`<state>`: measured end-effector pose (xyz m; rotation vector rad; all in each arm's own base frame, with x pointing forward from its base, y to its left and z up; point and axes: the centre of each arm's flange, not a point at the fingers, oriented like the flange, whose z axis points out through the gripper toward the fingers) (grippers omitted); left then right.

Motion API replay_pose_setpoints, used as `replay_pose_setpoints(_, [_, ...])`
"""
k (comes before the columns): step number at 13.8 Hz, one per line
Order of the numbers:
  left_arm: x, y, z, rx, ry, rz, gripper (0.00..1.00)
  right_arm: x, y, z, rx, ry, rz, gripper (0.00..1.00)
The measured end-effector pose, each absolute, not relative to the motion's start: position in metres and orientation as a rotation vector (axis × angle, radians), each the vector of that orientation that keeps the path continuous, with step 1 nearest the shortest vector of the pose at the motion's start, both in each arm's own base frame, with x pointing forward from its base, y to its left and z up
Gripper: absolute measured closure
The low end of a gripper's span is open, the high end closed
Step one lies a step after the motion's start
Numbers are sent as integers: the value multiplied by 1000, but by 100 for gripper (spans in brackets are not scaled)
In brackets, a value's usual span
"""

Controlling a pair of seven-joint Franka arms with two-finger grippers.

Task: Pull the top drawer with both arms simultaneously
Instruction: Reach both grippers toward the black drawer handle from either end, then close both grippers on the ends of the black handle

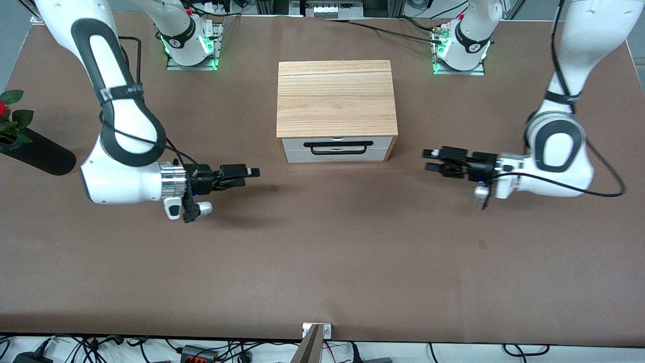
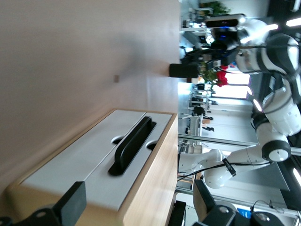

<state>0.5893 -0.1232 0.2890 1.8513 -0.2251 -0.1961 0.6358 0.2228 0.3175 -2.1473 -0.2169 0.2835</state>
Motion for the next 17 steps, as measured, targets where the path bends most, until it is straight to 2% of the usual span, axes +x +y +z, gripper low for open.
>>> replay_pose_setpoints(5, [562, -183, 215, 1696, -200, -94, 1, 602, 296, 250, -2048, -308, 405, 0])
replay_pose_setpoints(7, [550, -205, 203, 1684, -206, -130, 6, 590, 318, 235, -2025, -314, 446, 0])
replay_pose_setpoints(8, [545, -216, 199, 1674, -206, -137, 12, 586, 324, 229, -2014, -313, 457, 0])
replay_pose_setpoints(9, [542, -224, 195, 1667, -210, -130, 12, 584, 327, 225, -2000, -309, 464, 0])
replay_pose_setpoints(11, [538, -227, 185, 1655, -224, -113, 29, 578, 331, 222, -1952, -312, 504, 0])
replay_pose_setpoints(12, [536, -227, 180, 1652, -224, -113, 29, 574, 332, 222, -1918, -320, 535, 0])
replay_pose_setpoints(14, [533, -227, 171, 1648, -219, -120, 42, 569, 329, 223, -1847, -336, 579, 0])
replay_pose_setpoints(15, [533, -227, 169, 1647, -217, -122, 42, 569, 325, 220, -1831, -336, 588, 0])
replay_pose_setpoints(16, [532, -227, 168, 1646, -216, -123, 50, 570, 321, 216, -1821, -335, 585, 0])
replay_pose_setpoints(17, [532, -228, 167, 1646, -215, -125, 63, 571, 317, 211, -1814, -341, 573, 0])
